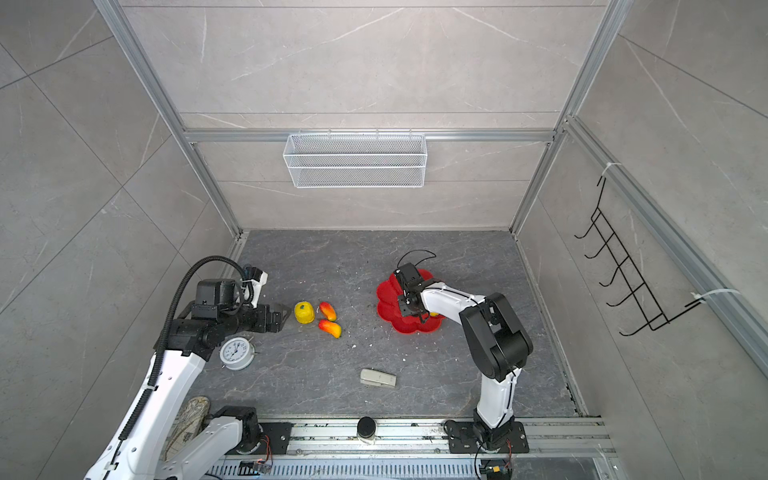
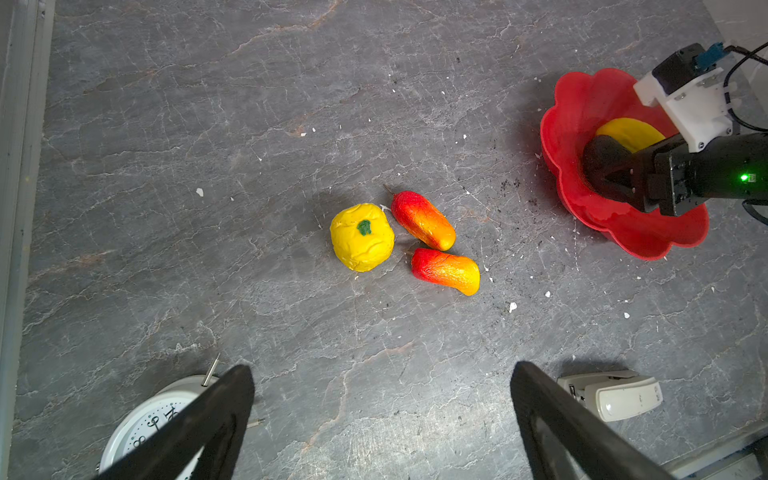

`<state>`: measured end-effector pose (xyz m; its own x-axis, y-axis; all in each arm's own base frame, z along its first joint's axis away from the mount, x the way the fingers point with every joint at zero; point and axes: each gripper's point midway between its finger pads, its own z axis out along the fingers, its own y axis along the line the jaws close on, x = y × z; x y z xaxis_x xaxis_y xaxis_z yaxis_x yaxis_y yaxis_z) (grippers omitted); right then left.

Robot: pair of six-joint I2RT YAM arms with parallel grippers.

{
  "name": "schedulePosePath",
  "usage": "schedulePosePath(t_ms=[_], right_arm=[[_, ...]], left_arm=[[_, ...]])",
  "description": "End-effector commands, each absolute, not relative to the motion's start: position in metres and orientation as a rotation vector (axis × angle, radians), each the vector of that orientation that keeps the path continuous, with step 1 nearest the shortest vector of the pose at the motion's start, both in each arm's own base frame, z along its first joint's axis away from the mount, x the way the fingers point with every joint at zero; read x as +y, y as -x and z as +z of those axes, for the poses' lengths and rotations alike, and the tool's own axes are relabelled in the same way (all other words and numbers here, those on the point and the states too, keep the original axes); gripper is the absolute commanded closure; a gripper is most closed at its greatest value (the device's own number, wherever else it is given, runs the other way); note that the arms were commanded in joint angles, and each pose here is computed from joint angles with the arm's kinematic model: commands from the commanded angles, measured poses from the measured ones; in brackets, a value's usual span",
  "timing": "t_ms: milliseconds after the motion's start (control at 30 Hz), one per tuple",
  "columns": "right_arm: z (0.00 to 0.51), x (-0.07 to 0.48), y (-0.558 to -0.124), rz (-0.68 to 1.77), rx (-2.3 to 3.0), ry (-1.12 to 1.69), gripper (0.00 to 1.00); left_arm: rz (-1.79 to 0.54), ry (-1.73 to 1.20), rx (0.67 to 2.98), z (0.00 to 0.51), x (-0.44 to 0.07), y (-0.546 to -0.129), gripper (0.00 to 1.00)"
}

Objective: Place and organize the fake fruits in the fruit bowl
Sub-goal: 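Place the avocado in the bowl beside the yellow fruit, then reach the right gripper to a red-yellow mango and grasp it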

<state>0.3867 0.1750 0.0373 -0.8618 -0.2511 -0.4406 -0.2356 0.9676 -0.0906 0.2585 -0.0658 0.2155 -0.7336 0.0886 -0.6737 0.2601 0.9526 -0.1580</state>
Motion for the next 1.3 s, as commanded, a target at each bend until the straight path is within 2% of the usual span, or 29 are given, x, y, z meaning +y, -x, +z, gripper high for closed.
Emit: schedulePosePath(t_ms=[0,67,133,267,500,733,900,1167,1267], right_arm=[[0.066,0.179,-0.396,-0.039,2.596,0.329,0.33],[0.081,0.18,-0.395,-0.027,2.578,0.343,0.24],[0.099,0.184,-0.393,-0.006,2.557,0.382,0.11],[0.131,0.195,-0.388,0.002,2.508,0.458,0.0],[0.165,0.268,-0.361,0.249,2.41,0.706,0.0],[0.146,0.369,-0.343,0.468,2.375,0.878,0.0],[0.12,0.425,-0.344,0.551,2.391,0.901,0.0],[0.062,0.456,-0.365,0.513,2.489,0.803,0.09],[0.05,0.455,-0.371,0.47,2.507,0.794,0.17]], left_arm=[[-0.334,-0.279,2.371,0.219,-0.069,-0.259,0.0],[-0.333,-0.279,2.37,0.22,-0.069,-0.259,0.0],[-0.334,-0.279,2.37,0.22,-0.069,-0.259,0.0],[-0.335,-0.281,2.375,0.219,-0.07,-0.259,0.0],[-0.334,-0.28,2.378,0.218,-0.069,-0.259,0.0],[-0.338,-0.278,2.378,0.218,-0.07,-0.258,0.0],[-0.338,-0.274,2.375,0.218,-0.069,-0.256,0.0],[-0.334,-0.27,2.368,0.219,-0.069,-0.255,0.0],[-0.331,-0.27,2.364,0.22,-0.068,-0.255,0.0]])
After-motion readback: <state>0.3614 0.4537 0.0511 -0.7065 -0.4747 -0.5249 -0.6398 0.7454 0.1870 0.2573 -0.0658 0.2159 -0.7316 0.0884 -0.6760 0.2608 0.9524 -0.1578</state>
